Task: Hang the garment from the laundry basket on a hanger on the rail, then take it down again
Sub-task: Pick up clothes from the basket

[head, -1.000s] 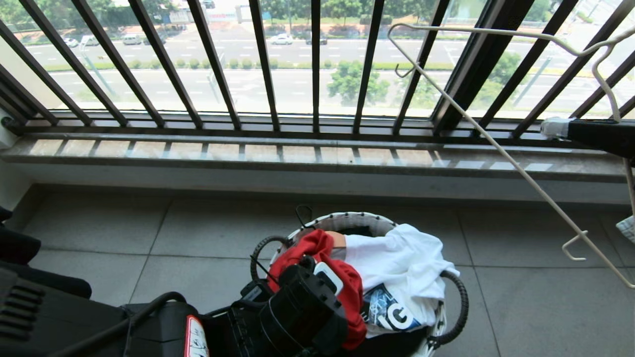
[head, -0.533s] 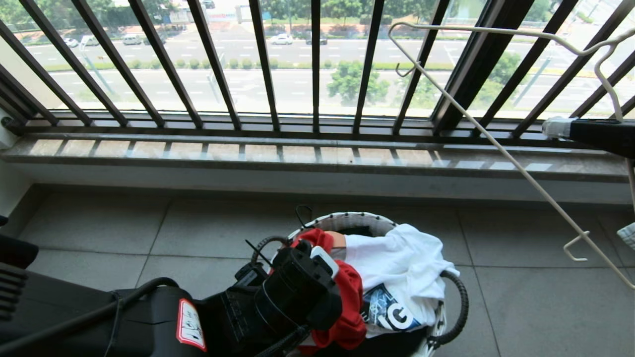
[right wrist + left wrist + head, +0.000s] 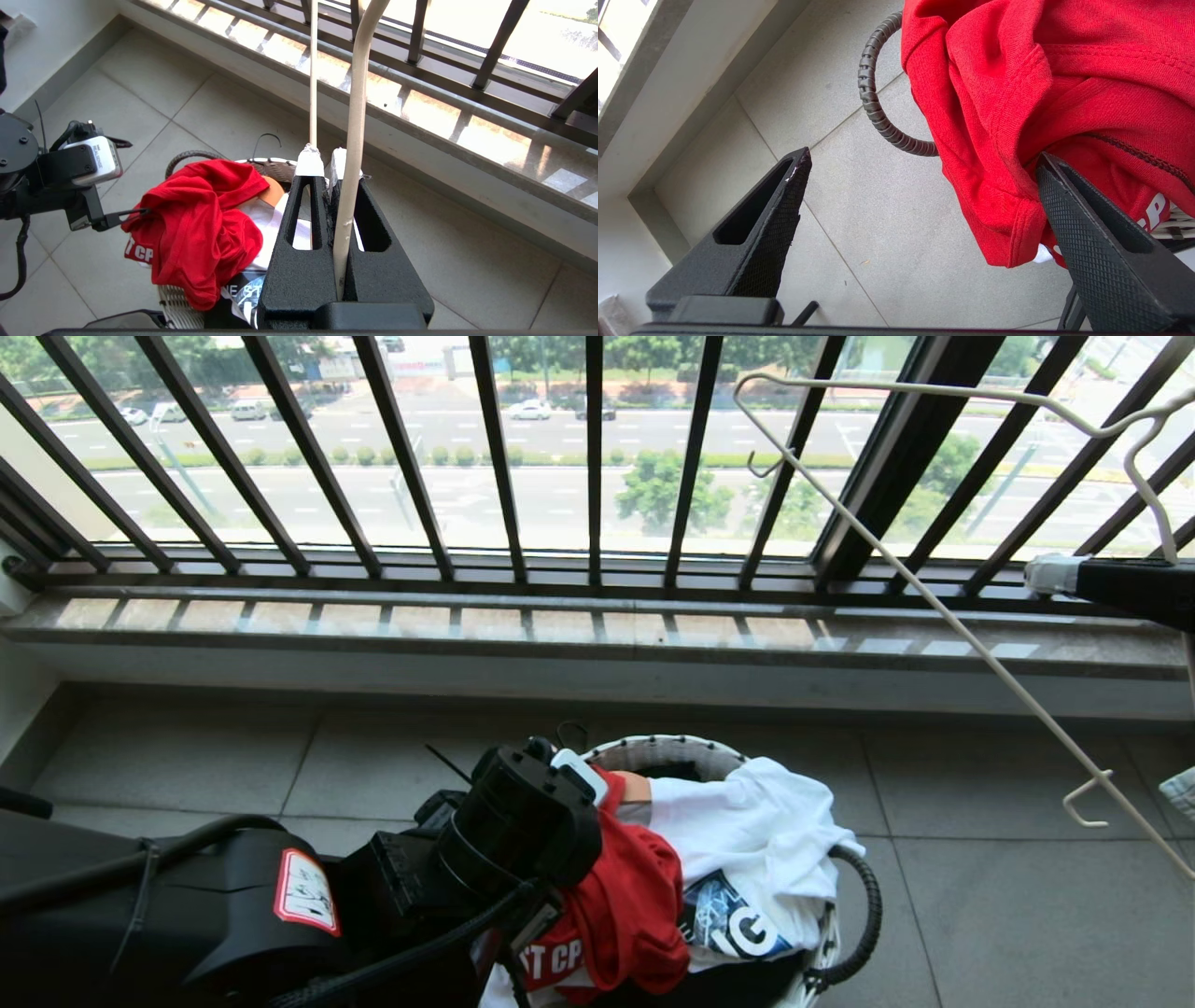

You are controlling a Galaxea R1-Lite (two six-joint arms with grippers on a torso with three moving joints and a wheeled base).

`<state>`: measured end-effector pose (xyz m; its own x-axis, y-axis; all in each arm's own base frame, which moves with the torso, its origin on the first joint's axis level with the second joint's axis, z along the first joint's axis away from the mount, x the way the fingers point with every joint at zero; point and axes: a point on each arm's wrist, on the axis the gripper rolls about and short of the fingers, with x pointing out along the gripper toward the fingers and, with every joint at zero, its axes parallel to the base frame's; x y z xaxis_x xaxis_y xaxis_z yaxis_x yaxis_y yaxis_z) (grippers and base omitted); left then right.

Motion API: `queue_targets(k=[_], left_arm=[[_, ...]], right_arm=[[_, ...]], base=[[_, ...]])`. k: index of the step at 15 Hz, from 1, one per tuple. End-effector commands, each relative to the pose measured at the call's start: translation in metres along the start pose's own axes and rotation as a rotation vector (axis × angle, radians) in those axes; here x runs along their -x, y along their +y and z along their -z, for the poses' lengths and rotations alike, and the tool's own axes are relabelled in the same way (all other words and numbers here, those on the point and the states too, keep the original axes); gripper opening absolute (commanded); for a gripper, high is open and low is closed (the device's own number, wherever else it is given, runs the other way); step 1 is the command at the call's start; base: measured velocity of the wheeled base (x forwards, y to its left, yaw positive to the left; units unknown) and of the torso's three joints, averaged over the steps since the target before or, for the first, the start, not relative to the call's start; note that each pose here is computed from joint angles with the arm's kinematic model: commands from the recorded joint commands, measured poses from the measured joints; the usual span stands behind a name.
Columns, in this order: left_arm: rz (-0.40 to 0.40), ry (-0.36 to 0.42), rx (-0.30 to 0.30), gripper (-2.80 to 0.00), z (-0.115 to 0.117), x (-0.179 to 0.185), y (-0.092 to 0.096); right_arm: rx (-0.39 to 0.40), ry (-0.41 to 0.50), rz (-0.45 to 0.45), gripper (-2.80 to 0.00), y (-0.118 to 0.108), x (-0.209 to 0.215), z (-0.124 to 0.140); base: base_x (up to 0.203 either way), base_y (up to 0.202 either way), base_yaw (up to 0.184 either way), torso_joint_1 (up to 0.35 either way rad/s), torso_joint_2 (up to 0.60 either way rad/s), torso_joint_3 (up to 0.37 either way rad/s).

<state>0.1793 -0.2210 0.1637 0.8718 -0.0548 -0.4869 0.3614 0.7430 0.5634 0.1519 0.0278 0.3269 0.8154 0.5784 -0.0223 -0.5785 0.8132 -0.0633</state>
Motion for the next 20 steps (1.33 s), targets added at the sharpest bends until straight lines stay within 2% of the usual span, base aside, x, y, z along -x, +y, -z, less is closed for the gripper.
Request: queue_targets(k=[1, 3, 5, 9, 14, 17, 20], left_arm=[[-0.001, 0.004, 0.005, 0.00, 0.000, -0.002, -0.002], [-0.007, -0.015, 0.014, 0.00, -0.003, -0.008, -0.006], [-0.006, 0.002, -0.009, 0.00, 0.003, -0.014, -0.013], [0.000, 0.021, -0.018, 0.00, 0.006, -0.022, -0.021], [0.004, -0.038, 0.024, 0.00, -0.003, -0.023, -0.025], [-0.004, -0.029, 0.023, 0.00, 0.000, -0.034, -0.035], [-0.015, -0.041, 0.032, 0.00, -0.001, -0.037, -0.033]], right_arm=[[0.001, -0.001, -0.004, -2.80, 0.000, 0.000, 0.000], [0.001, 0.000, -0.004, -2.80, 0.000, 0.000, 0.000], [0.001, -0.001, -0.003, -2.80, 0.000, 0.000, 0.000], [0.001, 0.000, -0.004, -2.80, 0.000, 0.000, 0.000], [0.001, 0.000, -0.003, -2.80, 0.000, 0.000, 0.000], [0.002, -0.002, -0.004, -2.80, 0.001, 0.000, 0.000], [0.002, -0.003, -0.005, -2.80, 0.001, 0.001, 0.000]], base=[[0.000, 0.000, 0.000, 0.000, 0.00, 0.000], [0.000, 0.000, 0.000, 0.000, 0.00, 0.000], [0.000, 0.000, 0.000, 0.000, 0.00, 0.000], [0.000, 0.000, 0.000, 0.000, 0.00, 0.000], [0.000, 0.000, 0.000, 0.000, 0.00, 0.000], [0.000, 0.000, 0.000, 0.000, 0.00, 0.000], [0.000, 0.000, 0.000, 0.000, 0.00, 0.000]])
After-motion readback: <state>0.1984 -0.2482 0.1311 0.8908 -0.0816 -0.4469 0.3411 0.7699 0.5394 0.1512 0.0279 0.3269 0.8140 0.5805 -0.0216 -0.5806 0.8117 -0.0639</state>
